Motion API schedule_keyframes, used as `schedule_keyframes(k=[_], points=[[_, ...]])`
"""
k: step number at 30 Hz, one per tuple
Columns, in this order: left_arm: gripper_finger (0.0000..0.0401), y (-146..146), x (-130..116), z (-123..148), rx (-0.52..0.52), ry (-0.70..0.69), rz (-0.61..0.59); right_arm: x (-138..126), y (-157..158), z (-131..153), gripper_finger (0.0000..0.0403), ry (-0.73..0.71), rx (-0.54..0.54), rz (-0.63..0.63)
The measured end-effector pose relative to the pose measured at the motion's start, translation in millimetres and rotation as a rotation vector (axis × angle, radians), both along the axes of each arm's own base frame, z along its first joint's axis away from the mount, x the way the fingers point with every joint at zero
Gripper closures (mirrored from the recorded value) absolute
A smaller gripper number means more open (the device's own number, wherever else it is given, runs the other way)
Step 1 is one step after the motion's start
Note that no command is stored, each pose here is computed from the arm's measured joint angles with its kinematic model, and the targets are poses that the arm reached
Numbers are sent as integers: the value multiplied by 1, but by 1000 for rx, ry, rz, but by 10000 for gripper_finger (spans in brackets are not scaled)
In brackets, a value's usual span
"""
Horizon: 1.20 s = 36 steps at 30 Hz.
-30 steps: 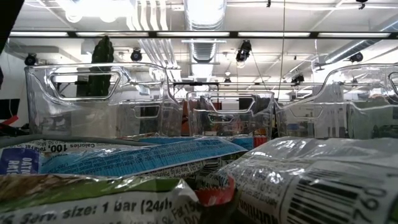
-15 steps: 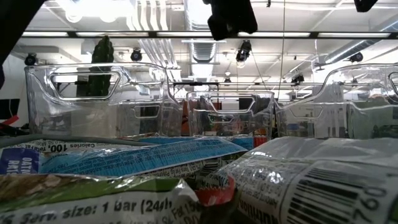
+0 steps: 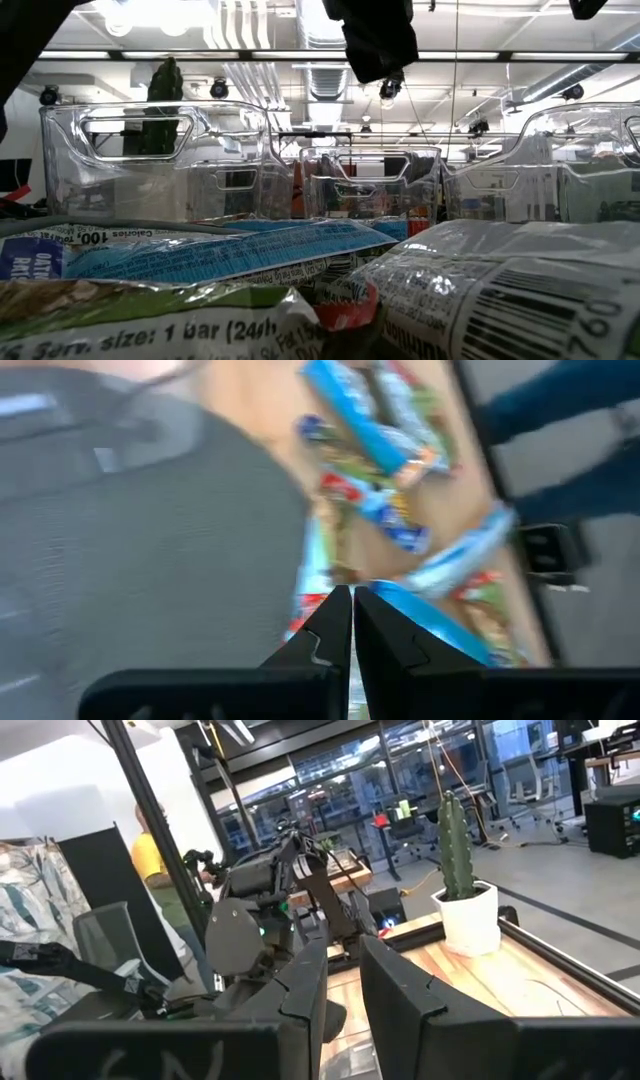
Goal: Pick and place Granola Bars by type
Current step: Put the red granola bar into the left transparent bin
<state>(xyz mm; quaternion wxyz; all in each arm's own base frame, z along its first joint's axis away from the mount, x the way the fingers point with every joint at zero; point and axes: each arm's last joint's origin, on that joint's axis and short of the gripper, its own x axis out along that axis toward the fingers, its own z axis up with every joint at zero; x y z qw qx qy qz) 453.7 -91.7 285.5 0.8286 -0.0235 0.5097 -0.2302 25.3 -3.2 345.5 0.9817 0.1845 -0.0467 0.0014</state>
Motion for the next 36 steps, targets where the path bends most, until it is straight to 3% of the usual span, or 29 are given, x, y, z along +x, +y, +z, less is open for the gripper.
schedule_keyframes(k=[5,16,25,28,32,36], points=[[380,-1,1,-6,-4,25,-8,0,0,0,346,3,2,0],[282,-7,-13,-11,13,171,-5,0,0,0,346,3,35,3],[236,-18,-16,-13,14,188,-19,0,0,0,346,3,41,1],[230,-22,-19,-22,35,216,-24,0,0,0,346,4,41,-1],[228,-27,-23,-45,158,246,-21,0,0,0,346,4,42,-4],[228,-28,-27,-67,176,288,-13,0,0,-1,346,5,42,-16]])
